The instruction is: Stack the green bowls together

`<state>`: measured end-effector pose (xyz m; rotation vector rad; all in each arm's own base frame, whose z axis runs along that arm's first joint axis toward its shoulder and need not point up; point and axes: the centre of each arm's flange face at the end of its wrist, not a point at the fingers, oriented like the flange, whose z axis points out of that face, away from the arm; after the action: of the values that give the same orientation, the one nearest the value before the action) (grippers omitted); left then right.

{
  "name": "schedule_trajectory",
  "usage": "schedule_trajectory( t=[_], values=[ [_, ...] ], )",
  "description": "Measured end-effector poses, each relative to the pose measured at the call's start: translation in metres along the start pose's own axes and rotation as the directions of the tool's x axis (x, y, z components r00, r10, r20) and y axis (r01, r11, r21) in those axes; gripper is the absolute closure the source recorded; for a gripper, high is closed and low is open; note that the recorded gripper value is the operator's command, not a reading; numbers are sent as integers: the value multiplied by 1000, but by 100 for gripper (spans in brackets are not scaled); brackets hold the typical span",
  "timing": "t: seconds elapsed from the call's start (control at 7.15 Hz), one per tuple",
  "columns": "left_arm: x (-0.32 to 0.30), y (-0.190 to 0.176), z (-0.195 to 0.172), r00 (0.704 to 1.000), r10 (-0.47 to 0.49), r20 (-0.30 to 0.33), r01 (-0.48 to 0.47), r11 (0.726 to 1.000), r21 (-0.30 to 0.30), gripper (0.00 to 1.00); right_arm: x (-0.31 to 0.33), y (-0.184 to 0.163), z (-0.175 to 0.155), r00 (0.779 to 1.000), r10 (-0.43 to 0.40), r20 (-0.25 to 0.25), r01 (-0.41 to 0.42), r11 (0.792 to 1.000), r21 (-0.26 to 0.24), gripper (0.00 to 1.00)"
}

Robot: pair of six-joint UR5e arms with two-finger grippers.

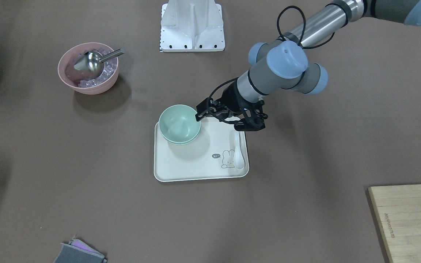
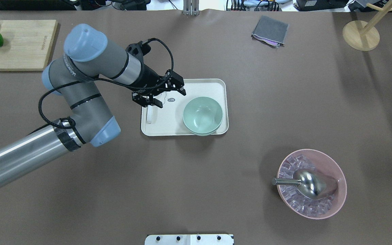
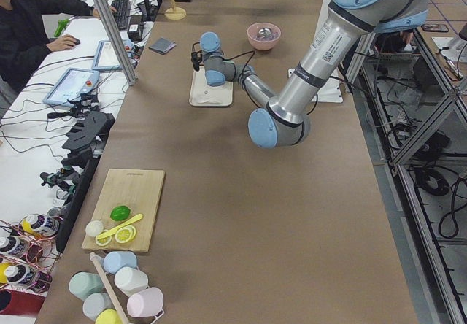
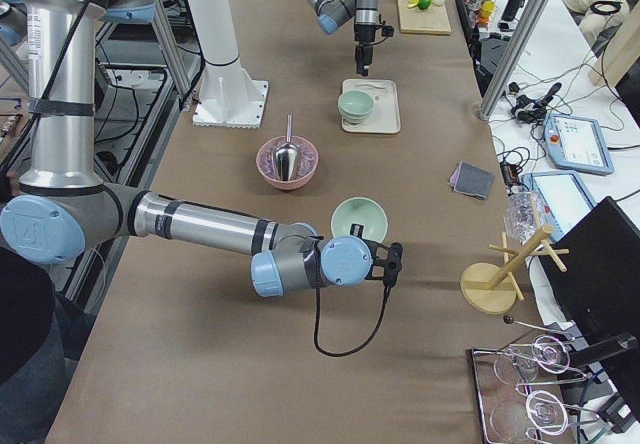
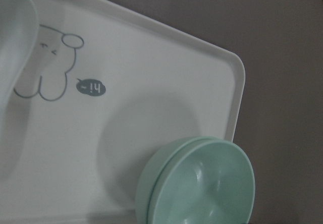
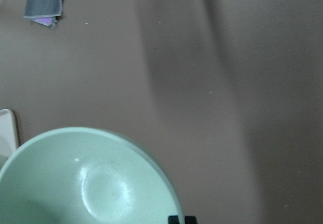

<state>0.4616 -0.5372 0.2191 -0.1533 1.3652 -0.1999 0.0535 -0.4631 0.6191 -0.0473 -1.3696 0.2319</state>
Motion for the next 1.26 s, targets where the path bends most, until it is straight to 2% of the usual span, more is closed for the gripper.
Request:
schedule_trajectory(
  t=[0.14,0.28,0.42,0.56,0.7,0.98,1.26],
  values=[
    [-18,-30,-40,1000,-14,2,14,1000,-10,2,-34,-7,-5,998,34,60,-32,999,-25,100],
    [-37,-57,-79,1000,-18,2,18,1000,-10,2,-77,-18,-7,994,55,89,-52,998,-44,100],
    [-57,-79,-117,1000,-27,-1,27,1000,-1,2,-129,-25,2,994,61,93,-54,996,-75,100],
    [-76,-95,-152,999,-39,-7,40,999,19,2,-184,-31,26,996,43,81,-34,993,-114,100],
    [-95,-103,-178,999,-41,-10,41,998,41,2,-240,-35,57,998,11,60,-2,989,-148,100],
    [-122,-106,-198,999,-32,-4,33,998,54,2,-338,-25,137,999,-33,5,34,980,-197,100],
    [-130,-107,-203,999,-37,-3,37,998,48,2,-394,17,226,993,-108,-42,95,968,-232,100]
  ],
)
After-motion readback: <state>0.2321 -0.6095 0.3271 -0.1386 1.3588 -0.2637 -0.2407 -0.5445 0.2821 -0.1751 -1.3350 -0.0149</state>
